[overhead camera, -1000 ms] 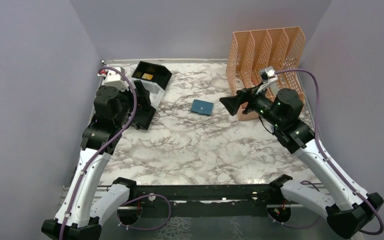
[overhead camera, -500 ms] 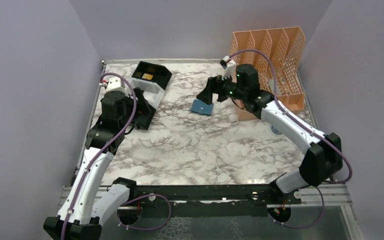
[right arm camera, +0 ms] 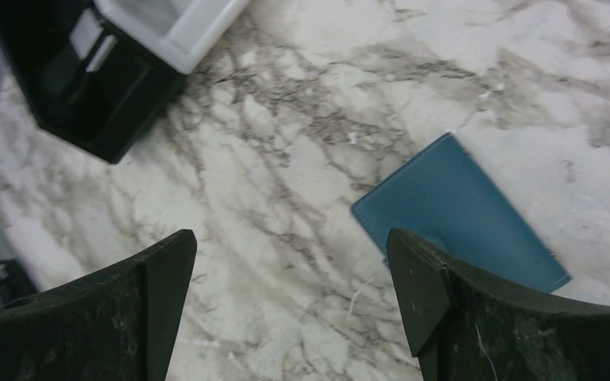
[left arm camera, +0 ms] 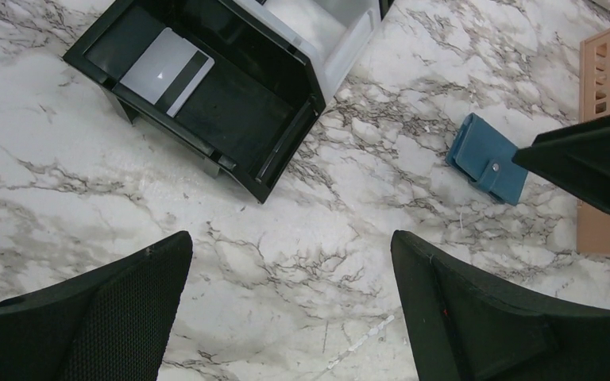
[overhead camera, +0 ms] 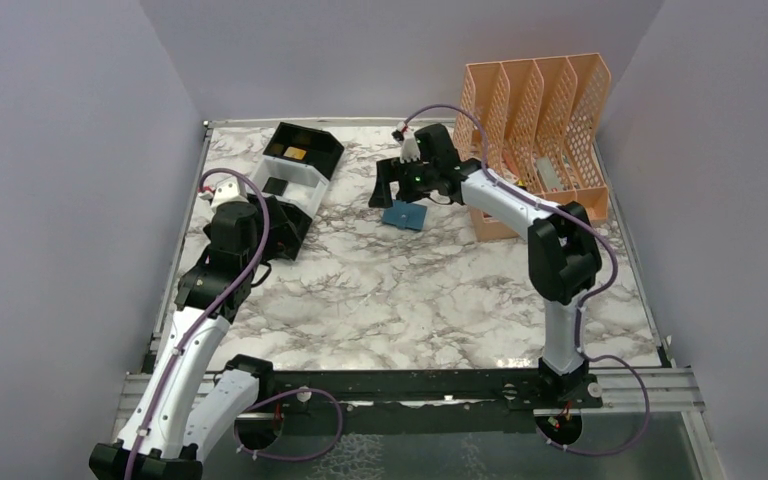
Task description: Take the credit cards out of the card holder
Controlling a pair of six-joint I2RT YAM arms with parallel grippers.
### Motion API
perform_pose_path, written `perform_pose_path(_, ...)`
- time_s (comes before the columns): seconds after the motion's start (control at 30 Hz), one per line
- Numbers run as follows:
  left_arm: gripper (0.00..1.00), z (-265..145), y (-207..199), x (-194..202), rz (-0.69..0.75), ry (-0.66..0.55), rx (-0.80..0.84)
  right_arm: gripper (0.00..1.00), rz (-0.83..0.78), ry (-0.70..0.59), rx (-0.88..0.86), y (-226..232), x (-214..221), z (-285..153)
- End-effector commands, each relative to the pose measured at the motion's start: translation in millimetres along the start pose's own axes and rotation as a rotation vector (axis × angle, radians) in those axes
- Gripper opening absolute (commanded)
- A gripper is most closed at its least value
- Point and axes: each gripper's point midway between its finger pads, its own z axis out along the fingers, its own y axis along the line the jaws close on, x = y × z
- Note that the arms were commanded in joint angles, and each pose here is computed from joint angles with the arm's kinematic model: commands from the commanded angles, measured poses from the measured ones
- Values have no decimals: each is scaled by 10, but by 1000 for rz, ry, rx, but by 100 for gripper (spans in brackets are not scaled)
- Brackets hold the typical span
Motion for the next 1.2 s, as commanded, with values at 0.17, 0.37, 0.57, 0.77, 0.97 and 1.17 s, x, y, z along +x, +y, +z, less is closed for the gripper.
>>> perform_pose_path(0.17,99,-1,71,92,-43,4,-14,88,-130,94,387,-816,-16,168)
perform_pose_path(0.37,99,34,83,144,-54,21,-24,84,-148,208,437,-1050,228,309)
perform_pose_path(0.57,99,34,94,181,-74,19,-22,80,-134,257,408,-1087,470,376)
perform_pose_path(0.77,99,38,92,175,-72,17,-21,75,-81,347,389,-1093,916,302)
perform_pose_path(0.97,99,49,64,202,-80,24,-4,69,21,324,364,-928,1366,11)
perform_pose_path(1.17,99,91,-13,286,-82,55,40,68,133,310,287,-532,1818,-314)
